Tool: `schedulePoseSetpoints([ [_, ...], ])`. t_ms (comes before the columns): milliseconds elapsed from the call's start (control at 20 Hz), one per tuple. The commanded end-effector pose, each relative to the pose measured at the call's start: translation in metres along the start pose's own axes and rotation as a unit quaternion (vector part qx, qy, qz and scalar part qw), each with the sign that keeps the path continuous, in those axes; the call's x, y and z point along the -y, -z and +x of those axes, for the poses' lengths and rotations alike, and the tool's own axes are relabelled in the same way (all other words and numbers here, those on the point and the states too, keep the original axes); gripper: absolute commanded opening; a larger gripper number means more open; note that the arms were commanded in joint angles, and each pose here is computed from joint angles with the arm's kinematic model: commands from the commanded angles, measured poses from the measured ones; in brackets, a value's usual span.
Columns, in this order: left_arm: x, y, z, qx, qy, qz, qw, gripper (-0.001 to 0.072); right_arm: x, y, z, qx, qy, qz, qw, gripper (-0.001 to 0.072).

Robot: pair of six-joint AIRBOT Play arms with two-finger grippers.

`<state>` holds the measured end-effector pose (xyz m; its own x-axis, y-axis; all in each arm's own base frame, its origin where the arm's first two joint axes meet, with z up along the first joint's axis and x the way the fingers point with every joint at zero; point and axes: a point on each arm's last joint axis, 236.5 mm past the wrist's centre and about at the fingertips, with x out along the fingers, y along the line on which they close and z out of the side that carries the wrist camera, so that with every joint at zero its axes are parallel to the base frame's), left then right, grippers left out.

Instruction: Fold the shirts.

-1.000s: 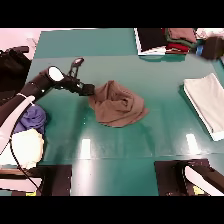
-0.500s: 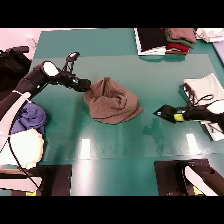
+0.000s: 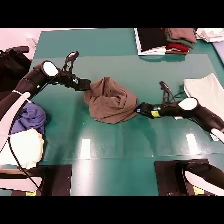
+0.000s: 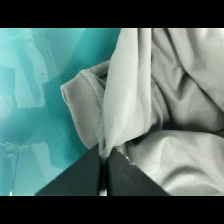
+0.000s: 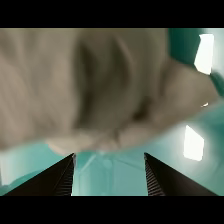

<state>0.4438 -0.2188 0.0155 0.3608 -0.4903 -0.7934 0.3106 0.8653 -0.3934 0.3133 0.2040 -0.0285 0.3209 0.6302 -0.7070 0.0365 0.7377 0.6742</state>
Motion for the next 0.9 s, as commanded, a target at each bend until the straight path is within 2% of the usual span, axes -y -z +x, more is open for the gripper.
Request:
schedulePoseSetpoints([
  [0, 0.0, 0.001, 0.0, -0.002, 0.0, 0.0, 1.0, 0.0028, -0.015, -0.017, 0.032, -0.009, 0.0, -0.013, 1.0, 0.047],
  [50, 0.0, 0.001, 0.0, -0.002, -0.001, 0.001, 1.0, 0.0028, -0.013, -0.02, 0.04, -0.017, 0.002, -0.01, 1.0, 0.0431],
  [100, -0.001, 0.001, 0.0, -0.003, -0.002, 0.002, 1.0, 0.0028, -0.012, -0.021, 0.046, -0.027, 0.004, -0.007, 1.0, 0.0428],
  [150, -0.003, 0.002, 0.0, -0.005, -0.005, 0.005, 1.0, 0.0028, -0.01, -0.023, 0.051, -0.032, 0.006, -0.006, 0.999, 0.0324],
  [200, -0.005, 0.003, 0.0, -0.008, -0.009, 0.008, 1.0, 0.0028, -0.01, -0.026, 0.055, -0.033, 0.007, -0.008, 0.999, 0.0137],
  [250, -0.006, 0.004, -0.001, -0.01, -0.012, 0.01, 1.0, 0.0028, -0.012, -0.03, 0.056, -0.031, 0.005, -0.019, 0.999, 0.002],
  [500, -0.008, -0.036, -0.062, 0.061, -0.071, 0.084, 0.992, 0.0028, -0.027, -0.064, 0.009, -0.004, 0.028, -0.117, 0.993, 0.0018],
  [650, 0.015, -0.085, -0.156, 0.164, -0.113, 0.145, 0.969, 0.0028, -0.046, -0.1, -0.068, 0.044, 0.055, -0.186, 0.98, 0.0017],
  [850, 0.075, -0.118, -0.306, 0.322, -0.113, 0.187, 0.921, 0.0028, -0.083, -0.132, -0.191, 0.145, 0.085, -0.244, 0.955, 0.0017],
])
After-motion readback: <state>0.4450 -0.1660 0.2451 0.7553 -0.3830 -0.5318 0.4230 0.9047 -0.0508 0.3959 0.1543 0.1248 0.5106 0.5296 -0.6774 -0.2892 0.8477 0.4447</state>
